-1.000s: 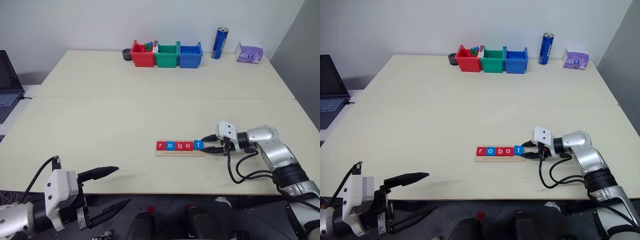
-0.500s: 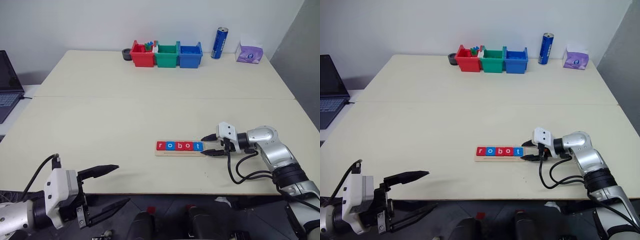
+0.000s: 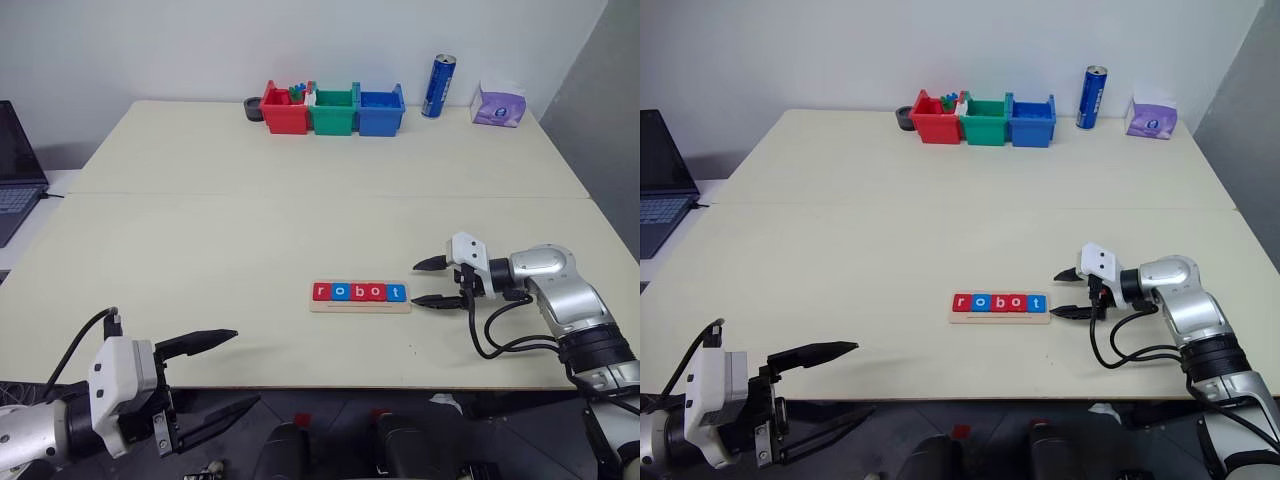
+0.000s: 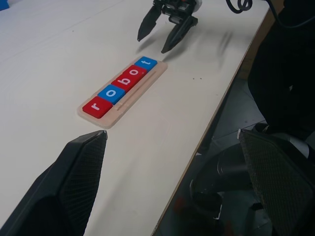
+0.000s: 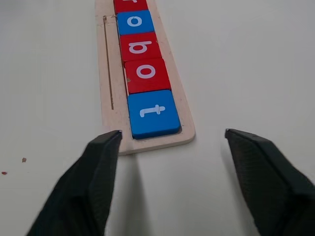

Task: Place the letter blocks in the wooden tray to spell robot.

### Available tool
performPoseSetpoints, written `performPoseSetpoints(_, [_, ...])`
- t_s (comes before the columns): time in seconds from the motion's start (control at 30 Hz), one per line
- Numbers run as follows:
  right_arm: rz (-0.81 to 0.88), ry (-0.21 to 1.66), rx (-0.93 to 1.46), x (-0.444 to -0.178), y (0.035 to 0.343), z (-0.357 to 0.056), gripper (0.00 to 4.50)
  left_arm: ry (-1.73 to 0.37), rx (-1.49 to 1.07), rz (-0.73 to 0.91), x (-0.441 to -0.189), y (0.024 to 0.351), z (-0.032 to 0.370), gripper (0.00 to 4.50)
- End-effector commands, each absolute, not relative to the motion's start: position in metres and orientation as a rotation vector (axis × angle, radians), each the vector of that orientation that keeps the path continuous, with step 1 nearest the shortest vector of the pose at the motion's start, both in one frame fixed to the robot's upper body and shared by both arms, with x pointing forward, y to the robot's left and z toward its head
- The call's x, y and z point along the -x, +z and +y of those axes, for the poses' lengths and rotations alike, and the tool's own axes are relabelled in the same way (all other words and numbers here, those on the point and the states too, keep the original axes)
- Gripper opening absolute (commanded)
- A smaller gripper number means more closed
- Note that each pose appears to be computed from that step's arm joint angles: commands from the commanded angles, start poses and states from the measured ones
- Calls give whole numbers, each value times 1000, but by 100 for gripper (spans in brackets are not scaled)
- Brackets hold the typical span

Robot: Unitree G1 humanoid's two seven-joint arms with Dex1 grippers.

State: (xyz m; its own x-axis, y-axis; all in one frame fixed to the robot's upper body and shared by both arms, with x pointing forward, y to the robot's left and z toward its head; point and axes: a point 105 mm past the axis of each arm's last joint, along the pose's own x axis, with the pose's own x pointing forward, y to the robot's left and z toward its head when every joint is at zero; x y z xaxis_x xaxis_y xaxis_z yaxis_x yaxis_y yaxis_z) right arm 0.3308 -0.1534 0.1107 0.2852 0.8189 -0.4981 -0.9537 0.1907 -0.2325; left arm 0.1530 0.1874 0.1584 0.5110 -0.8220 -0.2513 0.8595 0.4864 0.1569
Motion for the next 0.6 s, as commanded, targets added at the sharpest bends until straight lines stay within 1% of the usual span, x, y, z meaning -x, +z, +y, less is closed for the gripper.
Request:
performPoseSetpoints(0.03, [238, 1261, 575, -331, 115, -151, 209, -1038, -290, 144, -153, 161, 187, 450])
performPoseSetpoints(0.17, [240, 1263, 582, -331, 111, -149, 61, -1039, -293, 148, -152, 160, 187, 450])
performPoseSetpoints(0.23, [242, 1266, 586, -330, 110, -148, 2, -1038, -294, 148, -153, 161, 187, 450])
performPoseSetpoints(0.6, [261, 1277, 617, -331, 101, -144, 2, -1029, -293, 149, -152, 160, 186, 450])
